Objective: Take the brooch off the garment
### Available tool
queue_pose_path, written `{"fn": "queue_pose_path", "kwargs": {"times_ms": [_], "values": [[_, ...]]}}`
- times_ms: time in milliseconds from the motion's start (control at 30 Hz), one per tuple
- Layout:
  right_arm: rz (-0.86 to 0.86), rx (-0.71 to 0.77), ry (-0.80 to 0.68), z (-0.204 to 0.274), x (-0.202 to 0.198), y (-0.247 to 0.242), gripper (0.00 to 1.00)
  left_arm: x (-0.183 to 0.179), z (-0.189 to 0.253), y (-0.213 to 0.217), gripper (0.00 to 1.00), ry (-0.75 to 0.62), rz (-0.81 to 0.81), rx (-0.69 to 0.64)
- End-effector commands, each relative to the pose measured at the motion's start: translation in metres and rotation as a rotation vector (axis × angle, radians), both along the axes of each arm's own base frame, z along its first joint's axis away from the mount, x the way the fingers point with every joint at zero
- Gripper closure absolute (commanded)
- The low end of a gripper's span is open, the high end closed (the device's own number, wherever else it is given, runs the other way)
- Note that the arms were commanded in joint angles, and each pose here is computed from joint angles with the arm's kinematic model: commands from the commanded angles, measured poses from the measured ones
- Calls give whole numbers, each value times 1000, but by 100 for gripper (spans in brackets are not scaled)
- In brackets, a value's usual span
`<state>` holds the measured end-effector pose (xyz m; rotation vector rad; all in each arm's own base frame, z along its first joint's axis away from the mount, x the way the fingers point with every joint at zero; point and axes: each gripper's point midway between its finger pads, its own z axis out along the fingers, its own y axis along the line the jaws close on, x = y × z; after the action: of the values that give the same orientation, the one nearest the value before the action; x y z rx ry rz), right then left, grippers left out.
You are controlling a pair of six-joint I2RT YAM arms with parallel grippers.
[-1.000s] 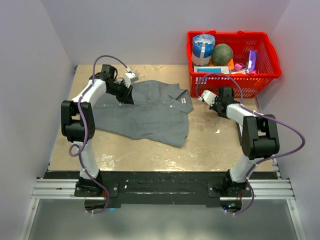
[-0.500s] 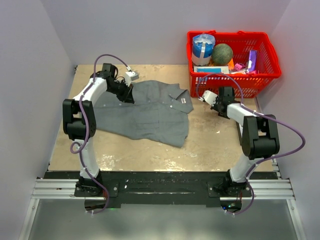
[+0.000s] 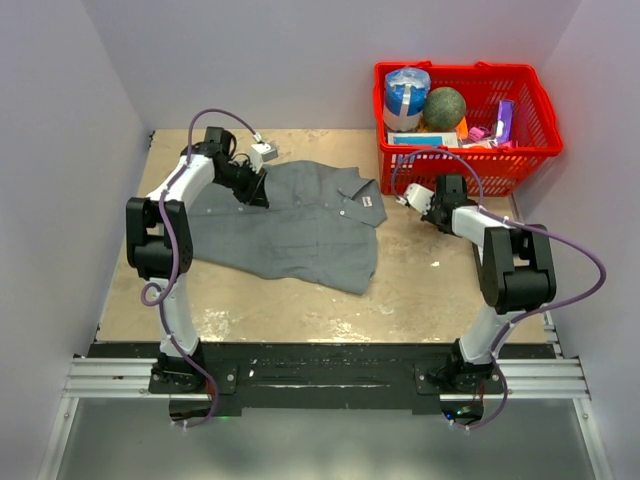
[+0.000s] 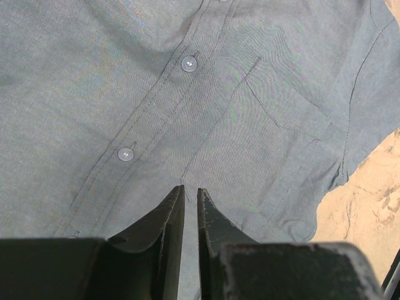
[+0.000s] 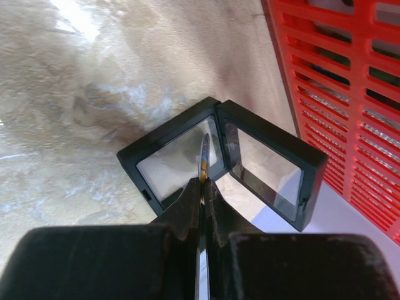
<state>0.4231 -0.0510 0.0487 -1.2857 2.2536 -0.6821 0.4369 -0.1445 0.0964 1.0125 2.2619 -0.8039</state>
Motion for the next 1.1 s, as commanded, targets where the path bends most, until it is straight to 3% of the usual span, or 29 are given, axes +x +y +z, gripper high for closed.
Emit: {"fn": "queue_pose_path", "kwargs": {"times_ms": [0,100,400,1067], "values": [[-22,-19,-41,11,14,-6,100,4,13,-3,81,-23,-9,-30],[-35,-16,-37,11,13,-7,100,5,14,-3,81,-26,-10,-35],[-60,-28,-13,13,8,-10,68,6,14,-5,81,-28,-18,-48],[-90,-20,38,13,6,-10,68,5,9,-8,81,-26,-27,-78]]}}
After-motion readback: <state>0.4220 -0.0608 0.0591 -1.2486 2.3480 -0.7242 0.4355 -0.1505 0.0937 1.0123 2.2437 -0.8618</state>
